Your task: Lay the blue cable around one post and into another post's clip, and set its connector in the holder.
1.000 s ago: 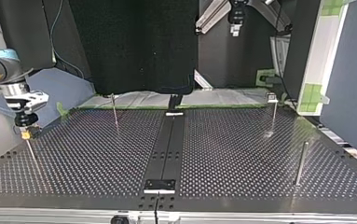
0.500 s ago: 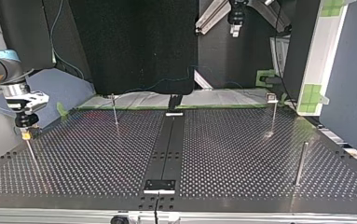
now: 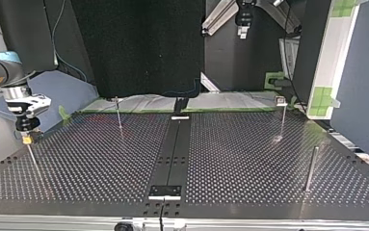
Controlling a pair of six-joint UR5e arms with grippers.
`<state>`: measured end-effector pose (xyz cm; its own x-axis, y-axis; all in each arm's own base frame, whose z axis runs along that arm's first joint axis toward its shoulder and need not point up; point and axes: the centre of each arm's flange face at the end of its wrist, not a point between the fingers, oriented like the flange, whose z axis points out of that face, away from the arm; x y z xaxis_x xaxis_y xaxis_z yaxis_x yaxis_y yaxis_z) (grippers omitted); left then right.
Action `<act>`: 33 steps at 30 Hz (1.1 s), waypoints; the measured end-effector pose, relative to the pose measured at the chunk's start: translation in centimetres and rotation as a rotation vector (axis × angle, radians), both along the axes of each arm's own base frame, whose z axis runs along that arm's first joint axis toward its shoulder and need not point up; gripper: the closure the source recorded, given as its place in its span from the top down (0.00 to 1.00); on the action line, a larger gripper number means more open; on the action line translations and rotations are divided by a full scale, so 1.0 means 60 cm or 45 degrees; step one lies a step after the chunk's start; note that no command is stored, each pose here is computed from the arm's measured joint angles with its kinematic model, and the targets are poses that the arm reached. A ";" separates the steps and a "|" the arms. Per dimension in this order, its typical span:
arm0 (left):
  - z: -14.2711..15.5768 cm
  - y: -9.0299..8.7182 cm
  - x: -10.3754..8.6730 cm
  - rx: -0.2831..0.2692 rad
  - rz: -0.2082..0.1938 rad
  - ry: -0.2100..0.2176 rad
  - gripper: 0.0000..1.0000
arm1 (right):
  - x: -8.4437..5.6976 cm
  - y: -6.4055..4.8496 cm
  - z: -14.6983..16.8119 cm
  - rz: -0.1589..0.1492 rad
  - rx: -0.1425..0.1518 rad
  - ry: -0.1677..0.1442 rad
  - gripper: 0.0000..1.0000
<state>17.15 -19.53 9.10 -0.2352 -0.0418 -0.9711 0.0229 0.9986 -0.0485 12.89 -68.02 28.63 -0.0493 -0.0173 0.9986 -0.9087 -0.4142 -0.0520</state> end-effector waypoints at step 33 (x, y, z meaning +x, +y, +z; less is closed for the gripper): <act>0.000 -0.001 -0.003 0.004 -0.008 0.007 0.81 | 0.009 -0.002 -0.001 0.003 -0.023 -0.001 0.98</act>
<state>16.96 -19.62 9.08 -0.2406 -0.0371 -0.9699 0.0288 0.9986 -0.0453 13.45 -68.16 28.57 -0.0498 0.0010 0.9988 -0.9077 -0.4173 -0.0448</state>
